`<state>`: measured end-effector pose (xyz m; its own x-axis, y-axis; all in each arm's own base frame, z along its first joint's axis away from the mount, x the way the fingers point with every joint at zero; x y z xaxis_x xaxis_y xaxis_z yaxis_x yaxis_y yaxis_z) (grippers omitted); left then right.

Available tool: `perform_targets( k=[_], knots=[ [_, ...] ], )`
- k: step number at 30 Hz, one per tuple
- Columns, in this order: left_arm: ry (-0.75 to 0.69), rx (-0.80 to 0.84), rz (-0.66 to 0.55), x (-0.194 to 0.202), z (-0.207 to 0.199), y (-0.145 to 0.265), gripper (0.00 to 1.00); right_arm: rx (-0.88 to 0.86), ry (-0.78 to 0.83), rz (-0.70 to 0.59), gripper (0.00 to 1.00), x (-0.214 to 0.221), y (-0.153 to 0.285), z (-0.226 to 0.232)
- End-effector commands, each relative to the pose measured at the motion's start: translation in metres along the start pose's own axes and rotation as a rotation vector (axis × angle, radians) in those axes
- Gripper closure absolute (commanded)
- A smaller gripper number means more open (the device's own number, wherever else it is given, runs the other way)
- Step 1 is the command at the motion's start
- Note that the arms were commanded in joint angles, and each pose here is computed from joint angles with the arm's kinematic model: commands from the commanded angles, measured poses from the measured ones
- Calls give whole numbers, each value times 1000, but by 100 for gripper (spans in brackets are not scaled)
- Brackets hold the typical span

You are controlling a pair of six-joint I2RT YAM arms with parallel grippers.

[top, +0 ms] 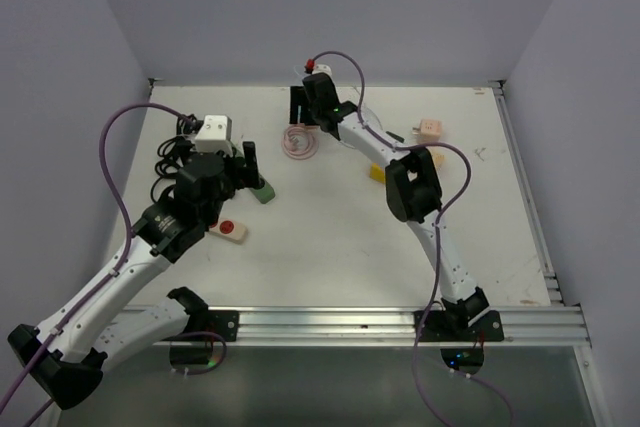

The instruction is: Pull the plug off the socket

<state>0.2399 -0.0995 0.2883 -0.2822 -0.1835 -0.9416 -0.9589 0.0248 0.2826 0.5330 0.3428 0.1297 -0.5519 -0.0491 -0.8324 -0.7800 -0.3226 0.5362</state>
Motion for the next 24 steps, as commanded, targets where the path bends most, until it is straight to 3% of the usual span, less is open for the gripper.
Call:
perform_targets(
  k=[1, 18, 21, 22, 24],
  knots=[
    [-25, 64, 29, 5, -5, 2, 0, 92, -9, -67, 24, -8, -6, 2],
    [-45, 137, 38, 3, -12, 6, 1, 224, -12, -234, 32, -9, -44, 6],
    [-52, 166, 53, 4, -17, 5, 0, 205, 2, -221, 46, -1, -51, 8],
    [-52, 167, 54, 4, -17, 5, 0, 182, 9, -215, 57, 1, -52, 10],
    [-48, 162, 52, 3, -15, 5, 0, 160, 25, -206, 67, 6, -53, 13]
  ],
)
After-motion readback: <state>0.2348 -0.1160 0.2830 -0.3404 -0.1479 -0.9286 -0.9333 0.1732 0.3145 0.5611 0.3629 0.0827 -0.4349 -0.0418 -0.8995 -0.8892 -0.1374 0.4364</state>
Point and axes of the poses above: each gripper's point midway between its finger pads, its own y axis back along the fingers, its own z axis along the line the jaws close on, x = y × z, the point moved 5 cm from there along y, back along the fingers, and after that the axes turned 8 degrees about y, right-handed, at the moved point
